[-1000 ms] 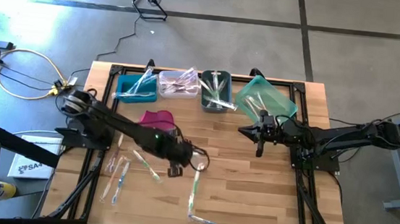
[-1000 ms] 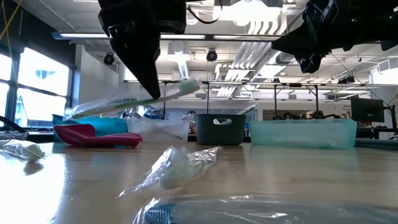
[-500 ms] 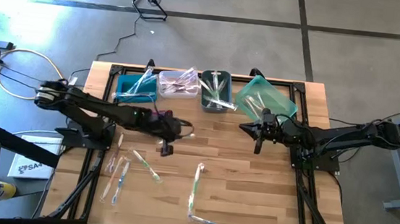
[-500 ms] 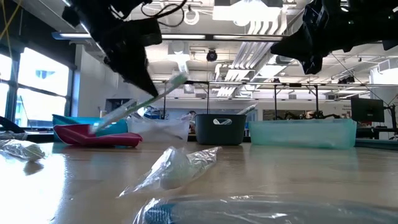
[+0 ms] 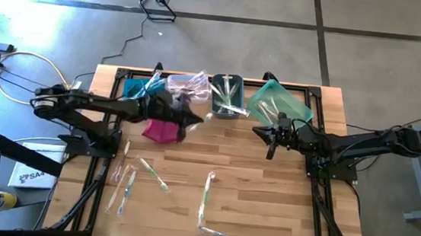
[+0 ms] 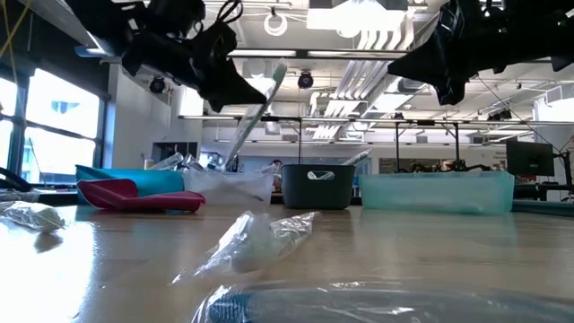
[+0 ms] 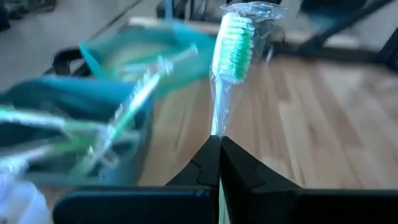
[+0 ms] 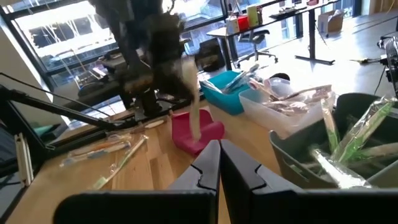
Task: Pick & Place Toothbrushes
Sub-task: Put the green toothbrush into the dark blue bin
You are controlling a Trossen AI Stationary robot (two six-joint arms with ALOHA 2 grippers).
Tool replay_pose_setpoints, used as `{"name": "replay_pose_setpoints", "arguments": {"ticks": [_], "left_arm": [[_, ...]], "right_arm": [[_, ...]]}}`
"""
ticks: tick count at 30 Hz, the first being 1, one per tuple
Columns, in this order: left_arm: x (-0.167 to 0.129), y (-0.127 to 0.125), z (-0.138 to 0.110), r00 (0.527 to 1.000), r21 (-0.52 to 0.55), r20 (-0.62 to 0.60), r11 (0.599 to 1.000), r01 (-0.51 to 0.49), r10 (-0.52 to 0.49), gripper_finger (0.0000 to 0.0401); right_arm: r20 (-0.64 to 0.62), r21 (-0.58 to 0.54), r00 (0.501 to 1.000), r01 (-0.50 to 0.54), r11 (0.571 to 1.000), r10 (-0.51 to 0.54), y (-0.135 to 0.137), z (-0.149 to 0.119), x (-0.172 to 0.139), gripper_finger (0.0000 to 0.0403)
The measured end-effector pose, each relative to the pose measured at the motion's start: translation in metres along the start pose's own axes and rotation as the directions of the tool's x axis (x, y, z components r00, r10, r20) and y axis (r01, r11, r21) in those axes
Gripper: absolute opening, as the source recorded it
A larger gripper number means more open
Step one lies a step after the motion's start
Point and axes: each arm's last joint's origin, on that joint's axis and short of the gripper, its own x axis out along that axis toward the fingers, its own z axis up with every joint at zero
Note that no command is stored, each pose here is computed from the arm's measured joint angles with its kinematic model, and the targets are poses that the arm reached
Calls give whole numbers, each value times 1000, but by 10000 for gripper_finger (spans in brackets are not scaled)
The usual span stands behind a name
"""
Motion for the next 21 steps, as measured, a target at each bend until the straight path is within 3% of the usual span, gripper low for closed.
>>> {"name": "replay_pose_setpoints", "arguments": {"ticks": [7, 15, 21], "left_arm": [[-9, 25, 18, 962, 31, 195, 982, 188, -191, 0], [-12, 33, 22, 953, 56, 237, 982, 179, -187, 0], [-10, 21, 26, 937, 63, 262, 973, 224, -232, 0]], "right_arm": [[24, 7, 1000, -8, 1000, 8, 2, -3, 9, 3], [97, -9, 995, -29, 1000, 30, 6, -12, 30, 3], [186, -8, 981, -53, 999, 54, 7, -20, 45, 3]]}}
